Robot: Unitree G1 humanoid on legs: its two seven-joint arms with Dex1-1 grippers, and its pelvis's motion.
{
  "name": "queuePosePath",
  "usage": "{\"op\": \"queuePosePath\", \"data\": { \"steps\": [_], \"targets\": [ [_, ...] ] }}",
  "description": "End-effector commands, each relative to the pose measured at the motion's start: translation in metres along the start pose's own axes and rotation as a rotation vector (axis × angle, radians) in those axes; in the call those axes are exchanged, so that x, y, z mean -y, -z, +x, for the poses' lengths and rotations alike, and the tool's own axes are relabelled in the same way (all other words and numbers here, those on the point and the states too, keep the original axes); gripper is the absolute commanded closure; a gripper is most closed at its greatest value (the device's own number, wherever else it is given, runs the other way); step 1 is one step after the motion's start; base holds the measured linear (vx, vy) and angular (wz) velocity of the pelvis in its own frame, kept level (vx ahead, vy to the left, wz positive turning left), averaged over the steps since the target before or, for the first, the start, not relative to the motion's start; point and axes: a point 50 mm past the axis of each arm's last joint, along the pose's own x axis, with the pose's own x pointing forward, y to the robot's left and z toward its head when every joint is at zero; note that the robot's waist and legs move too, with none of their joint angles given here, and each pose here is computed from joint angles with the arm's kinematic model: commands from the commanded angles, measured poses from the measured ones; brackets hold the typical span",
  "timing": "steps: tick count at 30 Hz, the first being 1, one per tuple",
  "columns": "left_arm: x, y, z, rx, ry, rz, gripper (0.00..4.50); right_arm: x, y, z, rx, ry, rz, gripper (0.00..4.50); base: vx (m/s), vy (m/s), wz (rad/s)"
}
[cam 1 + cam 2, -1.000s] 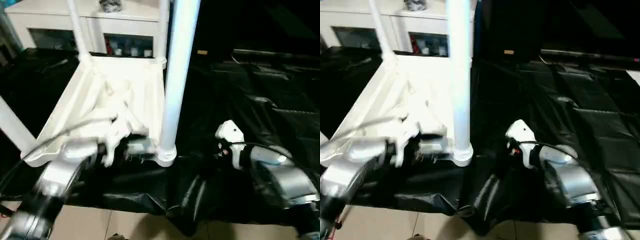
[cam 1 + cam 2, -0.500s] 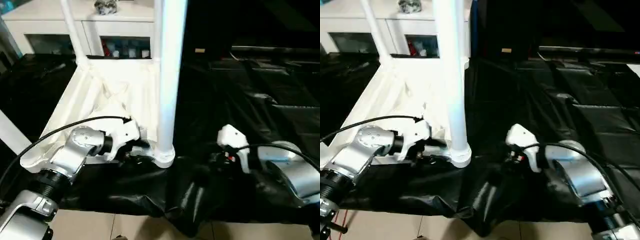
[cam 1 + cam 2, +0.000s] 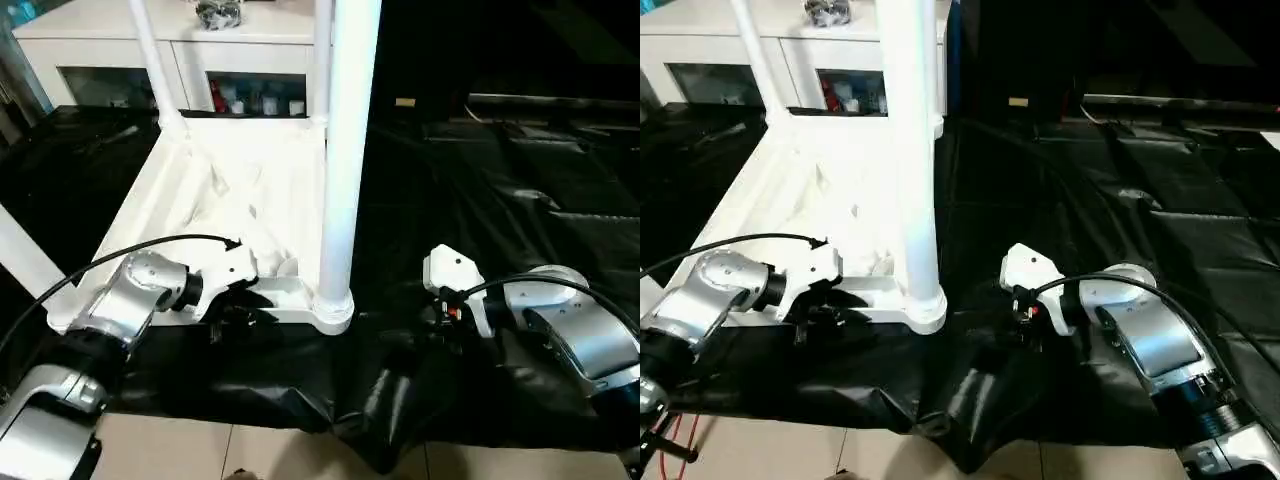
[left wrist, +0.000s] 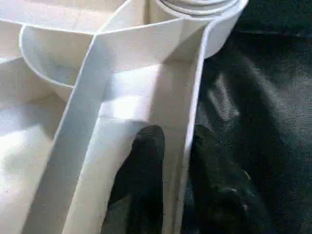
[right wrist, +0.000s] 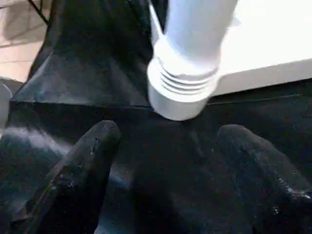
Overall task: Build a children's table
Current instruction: Rotate leg to tighten
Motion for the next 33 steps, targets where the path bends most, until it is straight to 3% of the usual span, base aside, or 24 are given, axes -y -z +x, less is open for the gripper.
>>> {"op": "queuePosePath", "data": {
  "steps": [1,5,7,10,12,18,23,26,33],
  "targets": [
    [-0.006,-0.003,-0.005,-0.015,-0.019,0.016,3.92,0.003,-0.004,-0.003,-0.003,0.003,-0.023,0.85,0.000,0.000,0.00],
    [-0.007,-0.006,-0.004,0.022,0.001,-0.005,4.29,0.004,-0.005,-0.002,0.008,0.013,-0.009,0.68,0.000,0.000,0.00],
    [-0.004,-0.011,-0.004,0.075,0.061,-0.056,4.33,0.006,-0.006,0.000,0.033,0.044,0.046,0.52,0.000,0.000,0.00],
    [0.002,-0.015,-0.001,0.117,0.105,-0.104,4.50,0.003,-0.006,0.004,0.052,0.030,0.050,0.39,0.000,0.000,0.00],
    [0.009,-0.015,0.004,0.117,0.136,-0.117,4.50,0.002,-0.005,0.008,0.070,0.034,0.059,0.08,0.000,0.000,0.00],
    [0.020,-0.017,0.030,0.169,0.021,-0.086,4.50,0.007,-0.004,0.026,0.117,0.126,0.064,0.01,0.000,0.000,0.00],
    [0.028,-0.021,0.034,0.214,0.009,-0.109,4.50,0.011,-0.009,0.031,0.150,0.190,0.083,0.01,0.000,0.000,0.00],
    [0.028,-0.019,0.032,0.203,0.006,-0.102,3.92,0.009,-0.012,0.031,0.160,0.166,0.074,0.00,0.000,0.000,0.00],
    [0.027,-0.009,0.027,0.143,-0.028,-0.081,3.78,0.007,-0.007,0.030,0.144,0.160,0.065,0.00,0.000,0.000,0.00]
  ]
}}
